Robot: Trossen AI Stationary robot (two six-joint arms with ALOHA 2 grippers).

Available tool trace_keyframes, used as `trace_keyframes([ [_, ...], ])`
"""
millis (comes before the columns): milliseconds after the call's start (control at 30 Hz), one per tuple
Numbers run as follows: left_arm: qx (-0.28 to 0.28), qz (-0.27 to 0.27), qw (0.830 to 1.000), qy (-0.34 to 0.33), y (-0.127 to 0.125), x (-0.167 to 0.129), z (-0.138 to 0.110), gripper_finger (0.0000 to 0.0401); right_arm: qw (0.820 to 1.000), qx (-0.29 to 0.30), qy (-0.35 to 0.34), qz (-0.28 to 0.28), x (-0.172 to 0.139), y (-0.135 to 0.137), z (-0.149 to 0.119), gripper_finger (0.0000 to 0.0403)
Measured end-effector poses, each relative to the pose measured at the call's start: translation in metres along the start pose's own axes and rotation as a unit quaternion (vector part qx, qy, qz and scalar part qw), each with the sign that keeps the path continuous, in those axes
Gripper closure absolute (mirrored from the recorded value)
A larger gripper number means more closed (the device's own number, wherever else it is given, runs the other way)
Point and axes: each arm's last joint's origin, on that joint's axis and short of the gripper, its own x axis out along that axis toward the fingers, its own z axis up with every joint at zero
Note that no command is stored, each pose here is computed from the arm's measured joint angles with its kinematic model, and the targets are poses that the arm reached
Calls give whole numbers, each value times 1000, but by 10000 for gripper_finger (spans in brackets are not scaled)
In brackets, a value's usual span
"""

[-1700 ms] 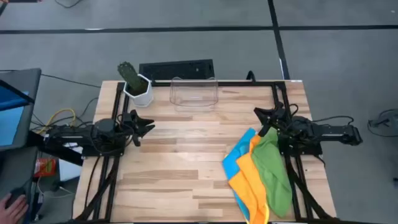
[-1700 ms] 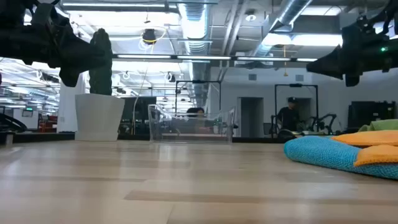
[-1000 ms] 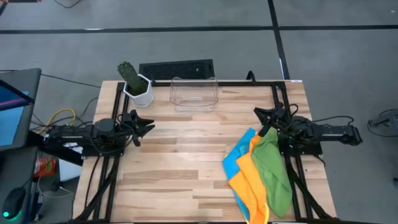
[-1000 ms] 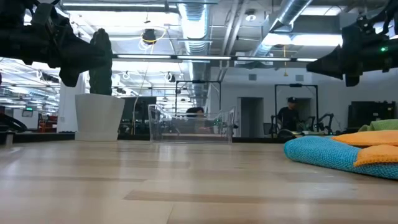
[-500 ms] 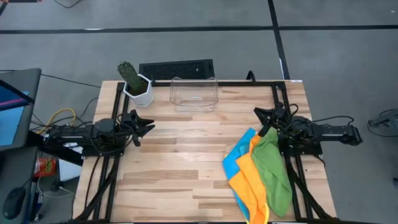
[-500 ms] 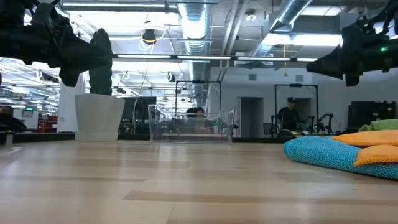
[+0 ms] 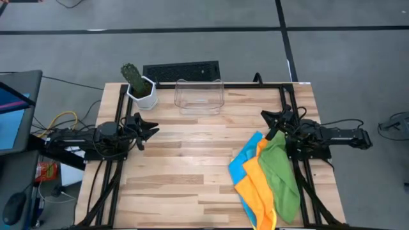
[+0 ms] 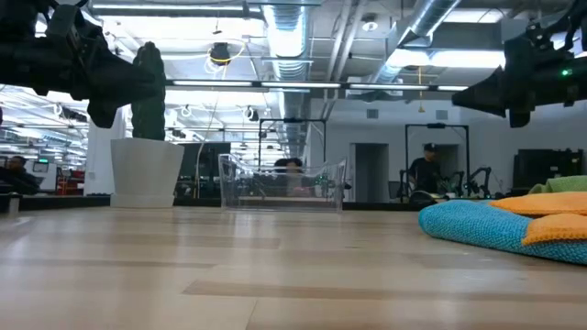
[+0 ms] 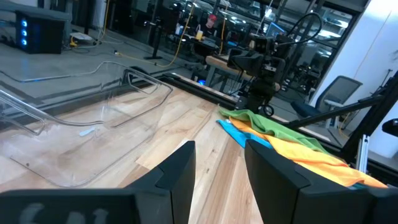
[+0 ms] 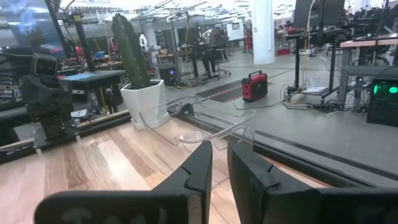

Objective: Fold microfiber towels

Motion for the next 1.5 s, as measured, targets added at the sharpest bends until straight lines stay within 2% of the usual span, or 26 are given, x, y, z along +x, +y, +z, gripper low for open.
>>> trace_keyframes([
  [167, -3, 0, 1000, -1, 0, 0, 0, 269, 1000, 0, 0, 0, 0, 0, 0, 327],
  [333, -30, -2, 1000, -6, 0, 0, 1, 269, 1000, 0, 0, 0, 0, 0, 0, 327],
  [567, -130, 0, 991, -8, 0, 0, 1, 269, 1000, 0, 0, 0, 0, 0, 0, 327],
  [700, -165, 0, 986, -8, 0, 0, 1, 269, 1000, 0, 0, 0, 0, 0, 0, 327],
  [933, -182, 43, 982, -38, 2, 0, 3, 269, 1000, 0, 0, 0, 0, 0, 0, 327],
  [1167, -213, 100, 969, -79, 6, -1, 5, 269, 1000, 0, 0, 0, 0, 0, 0, 327],
  [1233, -235, 122, 959, -102, 7, -1, 6, 269, 1000, 0, 0, 0, 0, 0, 0, 327],
  [1367, -301, 98, 939, -133, 6, -2, 11, 269, 1000, 0, 0, 0, 0, 0, 0, 327],
  [1500, -355, 25, 921, -157, 0, -3, 22, 269, 1000, 0, 0, 0, 0, 0, 0, 327],
])
